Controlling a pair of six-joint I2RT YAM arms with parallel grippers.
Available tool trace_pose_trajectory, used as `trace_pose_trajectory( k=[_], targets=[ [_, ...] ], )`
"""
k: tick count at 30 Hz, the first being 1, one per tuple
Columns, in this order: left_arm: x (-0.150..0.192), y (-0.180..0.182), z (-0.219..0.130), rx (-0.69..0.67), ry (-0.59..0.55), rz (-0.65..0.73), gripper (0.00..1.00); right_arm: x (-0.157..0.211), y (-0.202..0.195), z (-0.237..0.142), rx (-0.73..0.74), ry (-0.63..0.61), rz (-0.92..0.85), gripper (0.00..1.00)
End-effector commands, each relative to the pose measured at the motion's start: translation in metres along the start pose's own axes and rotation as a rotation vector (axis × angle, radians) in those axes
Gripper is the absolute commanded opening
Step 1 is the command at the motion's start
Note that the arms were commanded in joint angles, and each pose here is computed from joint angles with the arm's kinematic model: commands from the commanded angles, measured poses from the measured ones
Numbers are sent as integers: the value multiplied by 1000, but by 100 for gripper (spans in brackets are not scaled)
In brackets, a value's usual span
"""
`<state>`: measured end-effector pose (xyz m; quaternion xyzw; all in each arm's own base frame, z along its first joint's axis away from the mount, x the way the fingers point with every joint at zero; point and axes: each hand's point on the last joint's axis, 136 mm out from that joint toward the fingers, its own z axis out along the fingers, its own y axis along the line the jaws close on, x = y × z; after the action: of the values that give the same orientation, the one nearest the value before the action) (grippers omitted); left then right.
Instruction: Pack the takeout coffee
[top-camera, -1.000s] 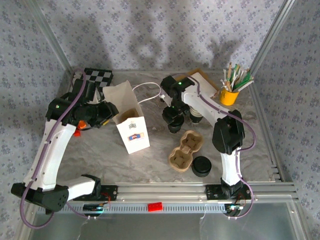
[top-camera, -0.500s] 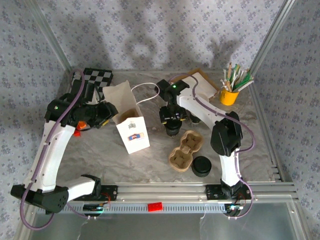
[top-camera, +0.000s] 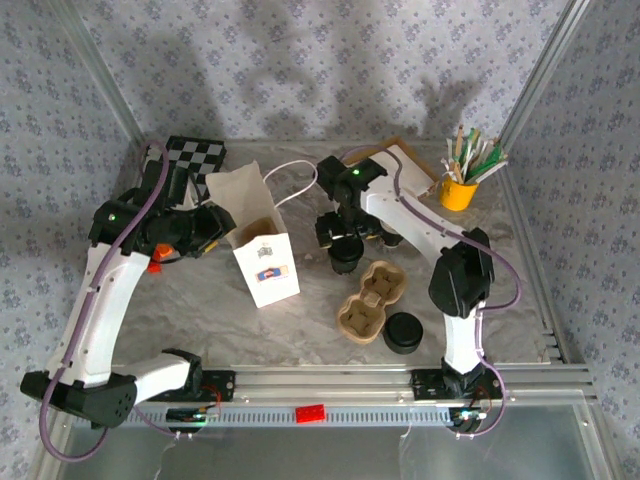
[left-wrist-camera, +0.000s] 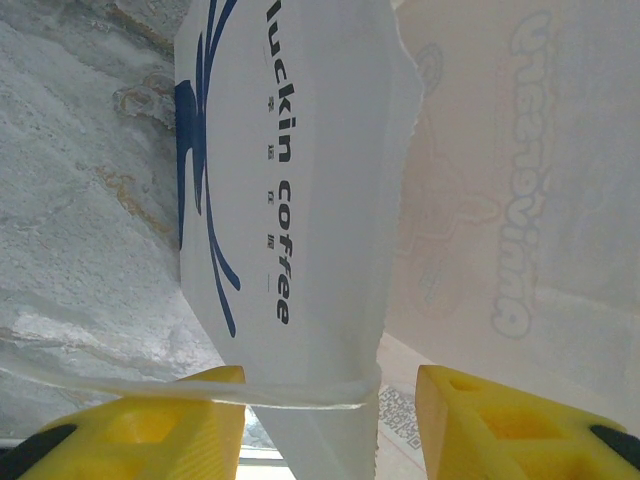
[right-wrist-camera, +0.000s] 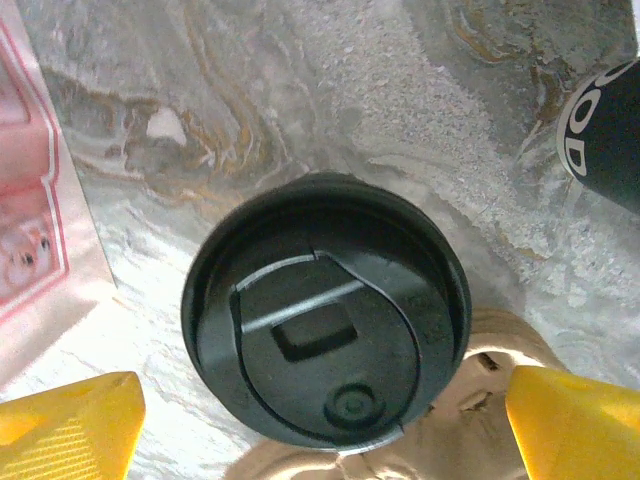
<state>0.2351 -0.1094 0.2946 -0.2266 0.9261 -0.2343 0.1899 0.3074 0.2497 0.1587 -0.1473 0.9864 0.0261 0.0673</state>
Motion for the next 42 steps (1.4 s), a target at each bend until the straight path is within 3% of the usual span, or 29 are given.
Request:
trace_pose_trajectory(
  k=[1, 15, 31, 37, 42],
  targets=[
    [3, 2, -6, 10, -6, 0, 48, 10, 6, -8, -58, -1, -169, 95],
    [5, 4, -6, 8, -5, 0, 48, -1, -13, 14, 38, -6, -280, 94],
    [4, 4, -6, 5, -6, -2, 49, -3, -9, 33, 43, 10, -312, 87],
    [3, 4, -5, 3, -6, -3, 49, -4, -5, 38, 25, 8, -329, 80],
    [3, 4, -5, 2, -6, -6, 49, 1, -8, 41, 39, 21, -338, 83]
  ],
)
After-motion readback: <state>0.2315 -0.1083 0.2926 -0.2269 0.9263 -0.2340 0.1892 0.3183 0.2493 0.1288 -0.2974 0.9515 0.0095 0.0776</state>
